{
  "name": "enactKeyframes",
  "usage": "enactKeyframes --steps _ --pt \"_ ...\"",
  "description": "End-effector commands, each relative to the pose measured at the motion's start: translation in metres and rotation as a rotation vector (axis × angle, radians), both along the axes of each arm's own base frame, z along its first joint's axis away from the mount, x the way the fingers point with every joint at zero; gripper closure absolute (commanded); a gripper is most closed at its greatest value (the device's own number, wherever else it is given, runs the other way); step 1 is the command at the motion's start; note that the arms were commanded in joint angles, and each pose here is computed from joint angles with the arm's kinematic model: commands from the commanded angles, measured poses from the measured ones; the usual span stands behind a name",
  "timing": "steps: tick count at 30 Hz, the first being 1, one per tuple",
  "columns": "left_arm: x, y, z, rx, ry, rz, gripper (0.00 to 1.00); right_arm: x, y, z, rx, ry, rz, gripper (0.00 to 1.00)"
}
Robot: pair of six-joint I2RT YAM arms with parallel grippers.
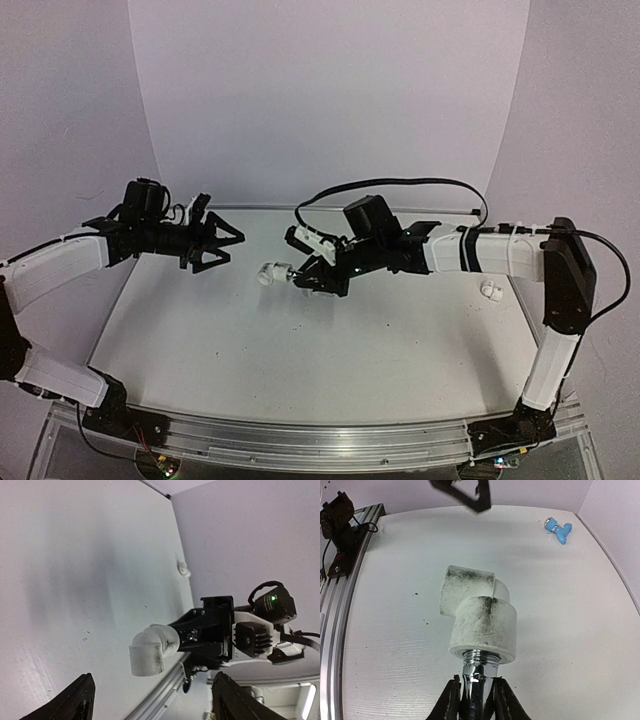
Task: Install the water faucets
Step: Screw the water faucet onto the adaptor.
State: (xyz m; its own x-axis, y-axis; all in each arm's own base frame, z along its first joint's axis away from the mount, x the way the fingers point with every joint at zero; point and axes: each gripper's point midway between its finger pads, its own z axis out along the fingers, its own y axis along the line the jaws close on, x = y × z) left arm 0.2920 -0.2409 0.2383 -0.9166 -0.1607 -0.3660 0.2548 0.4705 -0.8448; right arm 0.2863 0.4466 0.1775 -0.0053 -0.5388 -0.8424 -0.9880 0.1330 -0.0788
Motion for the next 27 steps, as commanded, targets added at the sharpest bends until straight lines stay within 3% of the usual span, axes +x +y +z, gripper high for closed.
enactKeyframes --steps 1,16,21,27 --pt "-0.019 -0.028 0.023 -0.242 0.041 -0.182 0.14 0.005 0.009 0.093 0.234 -0.184 -0.023 1.00" --pt "-0.027 -0.053 0.025 -0.300 0.055 -0.314 0.17 -0.013 0.022 0.099 0.270 -0.182 0.080 1.00" --pt "-0.027 -0.059 0.024 -0.298 0.060 -0.324 0.26 -0.017 0.026 0.096 0.258 -0.187 0.098 1.00" --pt "-0.027 -0.064 0.024 -0.294 0.043 -0.333 0.44 -0.018 0.029 0.095 0.252 -0.179 0.096 1.00"
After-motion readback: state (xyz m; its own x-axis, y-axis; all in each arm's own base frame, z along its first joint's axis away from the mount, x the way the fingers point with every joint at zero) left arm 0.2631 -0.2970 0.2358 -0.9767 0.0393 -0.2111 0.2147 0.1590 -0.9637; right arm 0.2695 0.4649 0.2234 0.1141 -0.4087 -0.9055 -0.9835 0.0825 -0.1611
